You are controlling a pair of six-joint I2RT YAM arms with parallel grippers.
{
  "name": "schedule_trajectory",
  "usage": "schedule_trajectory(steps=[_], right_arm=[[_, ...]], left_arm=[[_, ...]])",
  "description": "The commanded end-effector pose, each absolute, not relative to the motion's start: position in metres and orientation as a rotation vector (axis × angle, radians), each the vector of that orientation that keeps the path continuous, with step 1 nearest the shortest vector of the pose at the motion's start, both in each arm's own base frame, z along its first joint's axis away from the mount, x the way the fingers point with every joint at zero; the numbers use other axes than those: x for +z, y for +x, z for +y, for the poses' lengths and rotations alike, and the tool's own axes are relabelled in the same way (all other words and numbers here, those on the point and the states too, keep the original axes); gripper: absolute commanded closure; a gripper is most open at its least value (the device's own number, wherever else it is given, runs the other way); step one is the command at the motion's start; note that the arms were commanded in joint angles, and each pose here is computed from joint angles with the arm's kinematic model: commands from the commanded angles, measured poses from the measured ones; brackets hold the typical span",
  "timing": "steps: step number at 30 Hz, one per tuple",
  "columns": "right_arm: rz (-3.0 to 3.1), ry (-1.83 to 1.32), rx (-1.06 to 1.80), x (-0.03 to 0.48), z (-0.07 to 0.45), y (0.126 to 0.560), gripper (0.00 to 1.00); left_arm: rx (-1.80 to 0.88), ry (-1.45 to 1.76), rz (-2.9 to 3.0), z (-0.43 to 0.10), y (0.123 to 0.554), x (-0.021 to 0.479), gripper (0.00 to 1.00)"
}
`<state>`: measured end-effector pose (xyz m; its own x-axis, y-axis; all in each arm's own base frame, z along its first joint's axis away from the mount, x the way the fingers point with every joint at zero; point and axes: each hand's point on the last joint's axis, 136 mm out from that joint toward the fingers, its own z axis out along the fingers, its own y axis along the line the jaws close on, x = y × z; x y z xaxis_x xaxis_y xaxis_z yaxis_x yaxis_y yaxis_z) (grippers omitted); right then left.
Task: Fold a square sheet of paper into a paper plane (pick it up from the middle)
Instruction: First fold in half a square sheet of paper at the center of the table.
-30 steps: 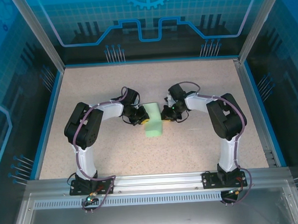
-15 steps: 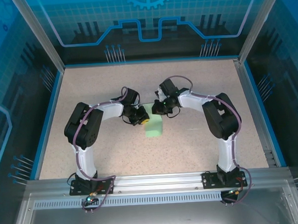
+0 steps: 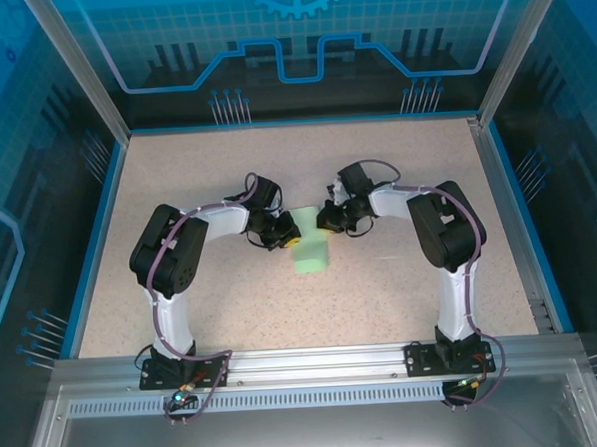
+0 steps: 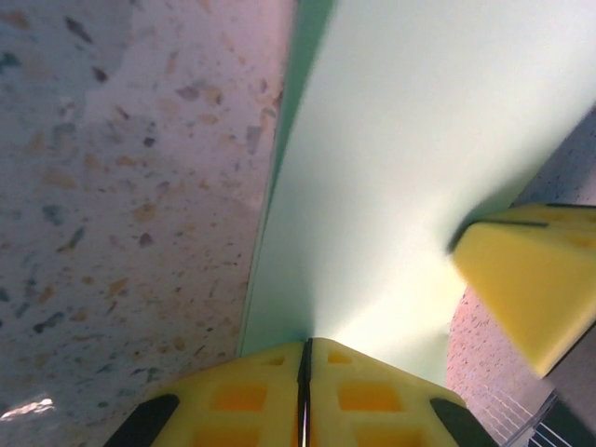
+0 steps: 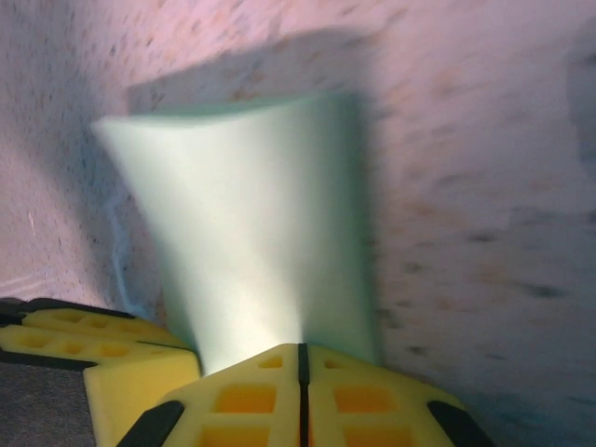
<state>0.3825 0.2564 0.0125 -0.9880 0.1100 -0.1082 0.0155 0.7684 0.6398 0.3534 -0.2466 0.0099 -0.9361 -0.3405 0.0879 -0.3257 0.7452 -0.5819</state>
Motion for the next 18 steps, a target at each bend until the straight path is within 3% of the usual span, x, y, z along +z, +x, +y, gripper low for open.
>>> schedule_trajectory(steps=[1,11,18], right_arm=[[2.781,0.240,0.898,0.012,0.220,0.404,0.92],[2.603,-0.040,1.069,0.078,0.277,0.402,0.91],[2.708,-0.018,1.117,0.045,0.297,0.403,0.91]], left_arm=[[-0.625,-0.697,3.151,-0.210,0.296,-0.053,0.90],[-0.629,-0.692,3.147,-0.210,0.298,-0.050,0.91],[-0.633,-0.694,3.146,-0.211,0.297,-0.050,0.90]])
